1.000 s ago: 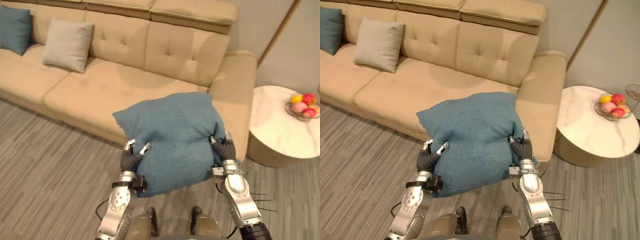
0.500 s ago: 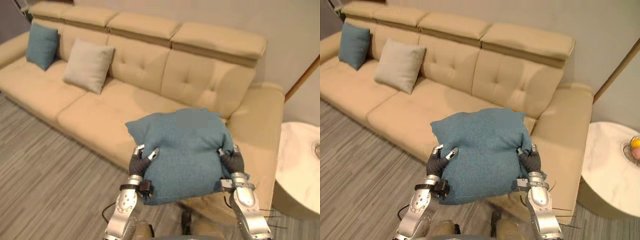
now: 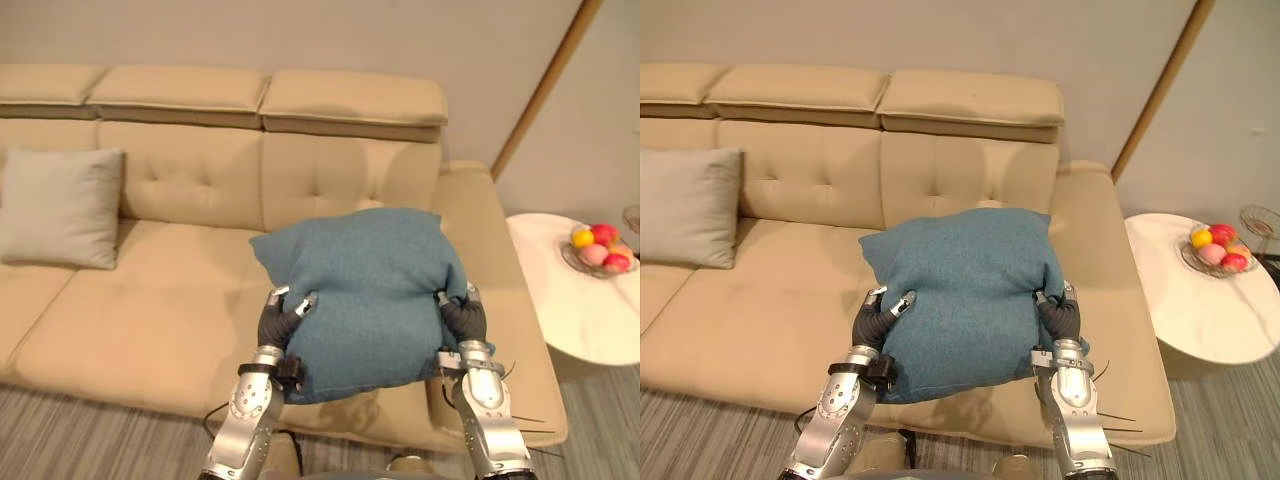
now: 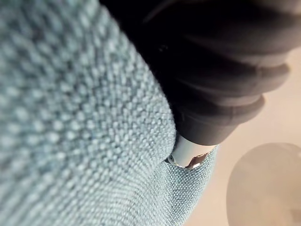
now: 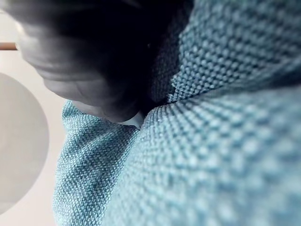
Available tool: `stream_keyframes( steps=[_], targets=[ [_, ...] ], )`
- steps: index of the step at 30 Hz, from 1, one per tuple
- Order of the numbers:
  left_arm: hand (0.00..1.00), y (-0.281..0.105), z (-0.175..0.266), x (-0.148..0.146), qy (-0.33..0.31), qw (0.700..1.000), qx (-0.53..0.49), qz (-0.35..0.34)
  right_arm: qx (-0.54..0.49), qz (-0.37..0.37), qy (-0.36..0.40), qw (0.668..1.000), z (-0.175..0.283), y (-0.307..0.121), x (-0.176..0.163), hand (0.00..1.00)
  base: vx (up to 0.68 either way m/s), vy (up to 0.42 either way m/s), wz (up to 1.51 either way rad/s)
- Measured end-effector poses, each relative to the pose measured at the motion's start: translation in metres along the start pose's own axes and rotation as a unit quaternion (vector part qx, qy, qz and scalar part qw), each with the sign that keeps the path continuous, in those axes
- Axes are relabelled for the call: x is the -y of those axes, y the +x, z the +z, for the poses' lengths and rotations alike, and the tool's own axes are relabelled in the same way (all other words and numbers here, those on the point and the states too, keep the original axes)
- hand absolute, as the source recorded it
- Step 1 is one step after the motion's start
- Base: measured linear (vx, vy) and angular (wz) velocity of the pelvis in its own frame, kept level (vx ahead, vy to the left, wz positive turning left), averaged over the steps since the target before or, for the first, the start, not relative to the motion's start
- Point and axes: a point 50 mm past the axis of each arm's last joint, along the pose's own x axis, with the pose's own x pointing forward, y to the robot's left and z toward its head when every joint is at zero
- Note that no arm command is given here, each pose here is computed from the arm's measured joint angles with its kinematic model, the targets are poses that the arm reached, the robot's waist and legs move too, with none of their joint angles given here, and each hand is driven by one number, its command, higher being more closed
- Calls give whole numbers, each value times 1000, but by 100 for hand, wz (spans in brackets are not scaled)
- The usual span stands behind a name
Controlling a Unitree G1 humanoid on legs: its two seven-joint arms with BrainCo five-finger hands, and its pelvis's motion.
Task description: Pick up cushions and gather them together orderly.
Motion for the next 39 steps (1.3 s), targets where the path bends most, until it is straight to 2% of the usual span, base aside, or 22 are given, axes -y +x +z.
stream_keyframes(
  steps=[4, 14, 18, 21, 23, 25, 26, 27, 29, 30, 31, 35, 39],
  targets=[
    [100, -4, -1, -12, 15, 1000, -5, 18, -23, 19, -10, 999, -12, 6, -12, 100, 87, 148, -70],
    [100, -3, -1, -13, 51, 998, 1, 31, -17, 35, -25, 999, -10, 10, -15, 100, 87, -33, 9],
    [100, 21, 11, -14, 70, 996, 30, 53, 17, 44, -26, 999, 7, 37, -31, 100, -54, -23, 2],
    [100, 75, 58, -13, 94, 986, 120, 69, 108, 33, -35, 993, 60, 91, -54, 100, -258, -29, 10],
    [100, 117, 122, -4, 116, 967, 216, 76, 201, 6, -32, 979, 127, 127, -69, 100, -356, -37, 8],
    [100, 132, 161, 4, 123, 951, 271, 80, 245, -17, -21, 969, 164, 139, -72, 100, -277, -39, 6],
    [100, 144, 203, 16, 122, 934, 326, 85, 291, -45, -1, 956, 202, 146, -72, 100, -229, -41, 9],
    [100, 147, 218, 20, 122, 927, 344, 85, 306, -53, 4, 951, 216, 148, -74, 100, -182, -46, 14],
    [100, 158, 275, 36, 126, 903, 401, 91, 347, -82, 28, 934, 267, 156, -78, 100, -132, -29, 19],
    [0, 161, 289, 40, 125, 898, 411, 92, 352, -88, 34, 931, 278, 158, -79, 100, -120, -11, 21],
    [0, 162, 317, 51, 122, 887, 434, 95, 365, -101, 47, 924, 301, 160, -80, 0, -109, -10, 19],
    [0, 159, 370, 61, 103, 869, 470, 117, 389, -129, 57, 911, 341, 160, -78, 0, -68, -1, 16],
    [0, 167, 382, 58, 89, 879, 447, 137, 357, -130, 55, 923, 353, 172, -71, 0, 2, 44, 4]
  ],
)
